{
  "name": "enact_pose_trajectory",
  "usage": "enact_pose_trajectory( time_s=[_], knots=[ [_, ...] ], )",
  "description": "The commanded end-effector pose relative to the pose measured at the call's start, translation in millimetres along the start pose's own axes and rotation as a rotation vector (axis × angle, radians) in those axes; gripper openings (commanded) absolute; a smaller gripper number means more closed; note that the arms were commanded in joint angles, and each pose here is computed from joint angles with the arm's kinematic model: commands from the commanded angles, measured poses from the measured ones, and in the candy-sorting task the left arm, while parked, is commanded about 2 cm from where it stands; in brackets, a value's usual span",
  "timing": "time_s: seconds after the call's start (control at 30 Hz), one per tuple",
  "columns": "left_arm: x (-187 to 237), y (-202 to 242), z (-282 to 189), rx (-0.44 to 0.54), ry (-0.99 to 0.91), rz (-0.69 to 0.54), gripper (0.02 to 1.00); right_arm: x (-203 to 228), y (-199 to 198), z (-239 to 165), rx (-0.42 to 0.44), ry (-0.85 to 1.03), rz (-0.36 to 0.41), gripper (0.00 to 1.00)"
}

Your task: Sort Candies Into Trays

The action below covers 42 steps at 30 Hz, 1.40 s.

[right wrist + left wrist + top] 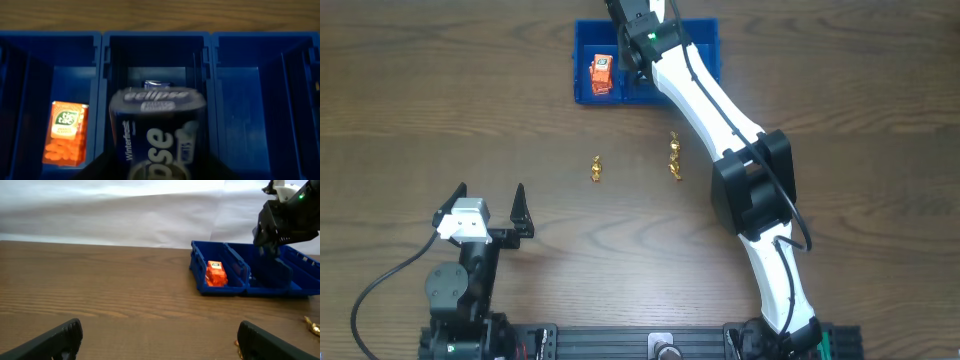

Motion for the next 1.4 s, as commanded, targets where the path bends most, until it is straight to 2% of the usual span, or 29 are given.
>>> enact_pose_trajectory(
  time_s=[0.03,0.1,0.17,0.5,0.77,0.97,1.13,1.4],
  knots=[
    [11.7,-2.6,0.2,0.031,0.056,0.001,0.996,-0.8,0.6,1.2,0.003,-0.011,-0.003,0.728],
    [11.7,-2.6,0.2,0.031,0.056,0.001,0.996,-0.8,1.0,1.0,0.002,-0.012,-0.003,0.860],
    [11.7,-2.6,0.2,0.031,0.057,0.001,0.996,-0.5,1.4,1.1,0.001,-0.012,-0.004,0.921],
    [11.7,-2.6,0.2,0.031,0.056,0.001,0.996,3.4,2.9,-4.8,0.012,0.015,-0.020,0.925],
    [11.7,-2.6,0.2,0.031,0.056,0.001,0.996,13.2,16.6,-56.9,-0.016,0.092,-0.009,0.934],
    [11.7,-2.6,0.2,0.031,0.056,0.001,0.996,44.4,27.3,-91.0,-0.047,0.255,-0.034,0.930],
    [11.7,-2.6,0.2,0.031,0.056,0.001,0.996,78.1,50.0,-104.2,-0.083,0.356,-0.101,0.928],
    [11.7,-2.6,0.2,0.031,0.056,0.001,0.996,131.1,75.0,-103.4,-0.039,0.431,-0.096,0.928]
  ],
)
Point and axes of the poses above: each gripper's point midway between its finger pads, its own z axis out along the fingers, its own y axis along the line the jaws close on, x = y × z, the point moved 9 cm from there along -z, back along the fingers, and after that the axes turned 7 degrees about z, right-handed, at the moved point
